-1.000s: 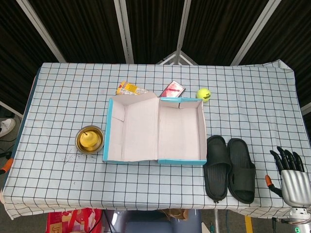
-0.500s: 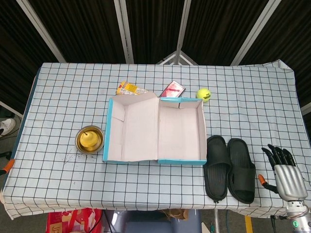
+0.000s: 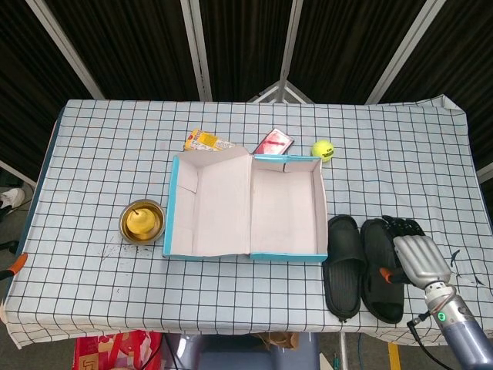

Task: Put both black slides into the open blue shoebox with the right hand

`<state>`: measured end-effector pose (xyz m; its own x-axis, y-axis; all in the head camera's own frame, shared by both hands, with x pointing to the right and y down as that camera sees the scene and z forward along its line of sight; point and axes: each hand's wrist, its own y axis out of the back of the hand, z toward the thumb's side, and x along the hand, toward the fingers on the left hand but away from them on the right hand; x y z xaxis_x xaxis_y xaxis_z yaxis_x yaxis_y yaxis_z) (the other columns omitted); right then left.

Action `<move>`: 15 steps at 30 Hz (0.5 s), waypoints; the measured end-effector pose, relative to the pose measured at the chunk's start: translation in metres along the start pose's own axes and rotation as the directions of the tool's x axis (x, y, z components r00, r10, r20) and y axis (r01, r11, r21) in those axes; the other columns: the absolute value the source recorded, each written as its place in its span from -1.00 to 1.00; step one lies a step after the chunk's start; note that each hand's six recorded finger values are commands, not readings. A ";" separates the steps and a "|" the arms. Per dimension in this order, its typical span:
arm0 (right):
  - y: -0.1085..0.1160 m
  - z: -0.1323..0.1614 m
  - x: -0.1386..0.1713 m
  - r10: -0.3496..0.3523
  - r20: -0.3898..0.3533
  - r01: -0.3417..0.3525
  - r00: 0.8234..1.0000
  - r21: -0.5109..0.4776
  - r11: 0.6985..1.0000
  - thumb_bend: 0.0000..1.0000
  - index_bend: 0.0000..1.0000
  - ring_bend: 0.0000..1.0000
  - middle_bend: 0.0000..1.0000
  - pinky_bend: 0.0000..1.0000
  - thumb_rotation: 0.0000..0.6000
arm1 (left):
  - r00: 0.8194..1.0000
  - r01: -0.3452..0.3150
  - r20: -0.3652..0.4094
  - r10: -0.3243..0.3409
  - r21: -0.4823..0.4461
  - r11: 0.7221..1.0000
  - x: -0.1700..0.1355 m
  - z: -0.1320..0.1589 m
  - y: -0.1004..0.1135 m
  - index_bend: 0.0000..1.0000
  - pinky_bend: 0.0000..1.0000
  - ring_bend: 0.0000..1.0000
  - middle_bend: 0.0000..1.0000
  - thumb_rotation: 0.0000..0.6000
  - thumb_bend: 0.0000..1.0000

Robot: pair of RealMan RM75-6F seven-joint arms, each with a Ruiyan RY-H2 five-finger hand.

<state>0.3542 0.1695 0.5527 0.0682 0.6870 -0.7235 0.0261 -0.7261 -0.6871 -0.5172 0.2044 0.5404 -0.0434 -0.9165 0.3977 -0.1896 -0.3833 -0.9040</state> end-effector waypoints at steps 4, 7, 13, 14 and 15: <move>0.001 0.021 -0.017 0.039 -0.033 -0.039 0.999 -0.023 0.999 -0.42 -0.85 -0.90 -0.86 -0.90 1.00 | 1.000 -0.011 0.004 0.011 -0.015 1.000 -0.002 -0.001 0.004 -1.00 -0.86 -1.00 -1.00 1.00 -0.28; -0.006 0.032 -0.026 0.070 -0.049 -0.072 0.996 -0.037 0.997 -0.42 -0.85 -0.90 -0.86 -0.90 1.00 | 1.000 -0.024 0.004 0.024 -0.023 0.999 -0.003 -0.003 0.008 -1.00 -0.86 -1.00 -1.00 1.00 -0.28; -0.024 0.043 -0.040 0.124 -0.059 -0.127 0.990 -0.037 0.991 -0.42 -0.86 -0.90 -0.87 -0.90 1.00 | 0.997 -0.070 0.009 0.070 -0.027 0.997 -0.005 -0.005 0.017 -1.00 -0.86 -1.00 -1.00 1.00 -0.28; -0.026 0.044 -0.041 0.130 -0.059 -0.132 0.990 -0.035 0.991 -0.42 -0.86 -0.90 -0.86 -0.90 1.00 | 0.997 -0.078 0.010 0.079 -0.029 0.997 -0.006 -0.006 0.019 -1.00 -0.86 -1.00 -1.00 1.00 -0.28; -0.028 0.045 -0.043 0.136 -0.058 -0.139 0.989 -0.033 0.990 -0.42 -0.86 -0.90 -0.86 -0.90 1.00 | 0.996 -0.088 0.010 0.088 -0.031 0.996 -0.006 -0.007 0.021 -1.00 -0.86 -1.00 -1.00 1.00 -0.28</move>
<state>0.3055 0.1615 0.6001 0.1292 0.5786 -0.8053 0.0496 -0.8149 -0.5775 -0.5274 0.2030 0.5199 -0.0501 -0.9479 0.3147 -0.2151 -0.2975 -0.9302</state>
